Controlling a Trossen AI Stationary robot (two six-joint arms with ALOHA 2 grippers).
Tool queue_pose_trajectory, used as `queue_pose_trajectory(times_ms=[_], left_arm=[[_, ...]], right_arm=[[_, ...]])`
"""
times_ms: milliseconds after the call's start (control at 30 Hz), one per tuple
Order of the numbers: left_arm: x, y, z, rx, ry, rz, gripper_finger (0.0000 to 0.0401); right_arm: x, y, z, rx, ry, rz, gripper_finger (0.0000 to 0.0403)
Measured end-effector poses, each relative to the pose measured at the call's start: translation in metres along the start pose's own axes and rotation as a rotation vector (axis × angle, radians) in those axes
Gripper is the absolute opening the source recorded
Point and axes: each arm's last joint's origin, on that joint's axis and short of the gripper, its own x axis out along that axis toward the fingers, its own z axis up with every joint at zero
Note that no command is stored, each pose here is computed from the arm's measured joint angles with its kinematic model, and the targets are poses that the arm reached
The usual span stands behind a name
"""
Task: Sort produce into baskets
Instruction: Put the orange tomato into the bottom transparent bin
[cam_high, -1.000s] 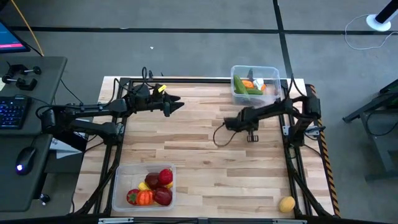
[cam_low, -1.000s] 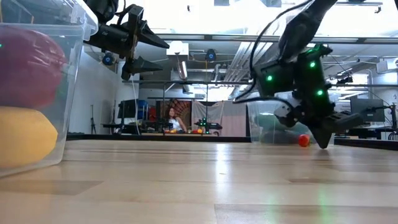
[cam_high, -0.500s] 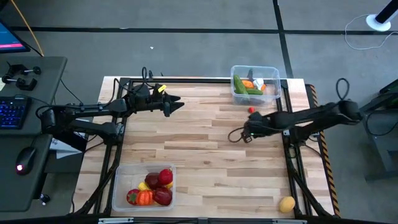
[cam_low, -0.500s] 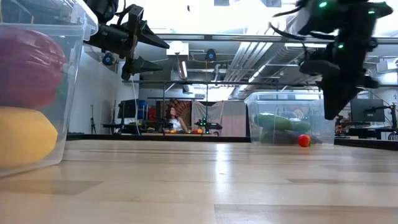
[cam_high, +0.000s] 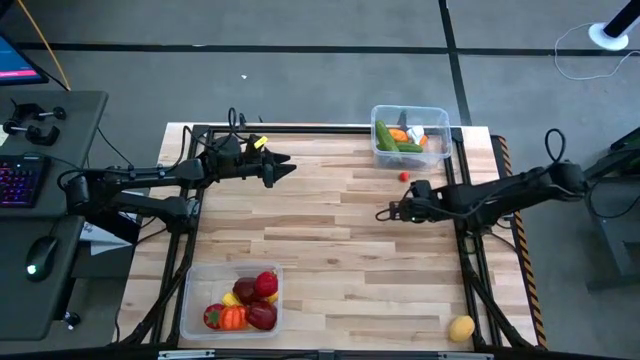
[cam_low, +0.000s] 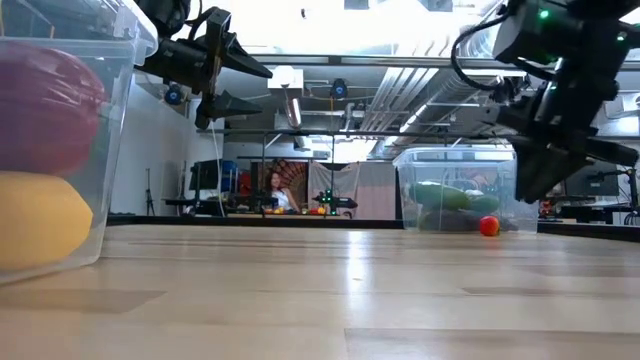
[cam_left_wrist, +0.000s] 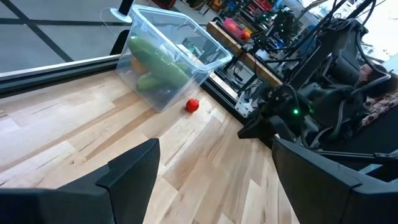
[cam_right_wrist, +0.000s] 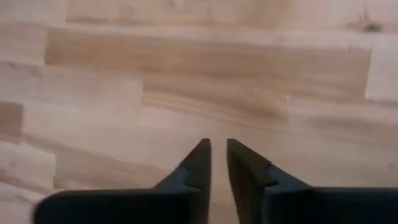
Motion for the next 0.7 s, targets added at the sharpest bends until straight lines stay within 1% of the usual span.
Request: queue_pose_trajectory(times_ms=[100, 233, 300, 400, 467, 533, 700], left_arm=[[0.000, 0.000, 0.000, 0.000, 0.000, 0.000, 0.0300], [0.000, 0.000, 0.000, 0.000, 0.000, 0.000, 0.0301], [0.000, 0.000, 0.000, 0.000, 0.000, 0.000, 0.0300], [0.000, 0.000, 0.000, -0.001, 0.000, 0.000, 0.0301], [0.000, 0.000, 0.000, -0.001, 0.000, 0.000, 0.0300], [0.000, 0.000, 0.000, -0.001, 0.000, 0.000, 0.0300], [0.000, 0.000, 0.000, -0.009, 0.000, 0.000, 0.0300]], right_arm=[[0.001, 0.000, 0.006, 0.002, -0.045, -0.004, 0.0100], [0.004, -0.002, 0.017, 0.061, -0.166, -0.034, 0.0198], [0.005, -0.003, 0.024, 0.116, -0.224, -0.050, 0.0249], [0.007, -0.005, 0.033, 0.154, -0.261, -0.067, 0.0309], [0.011, -0.004, 0.036, 0.137, -0.265, -0.080, 0.0336], [0.015, -0.002, 0.040, 0.111, -0.275, -0.086, 0.0352], [0.033, 0.007, 0.049, 0.035, -0.289, -0.084, 0.0359]])
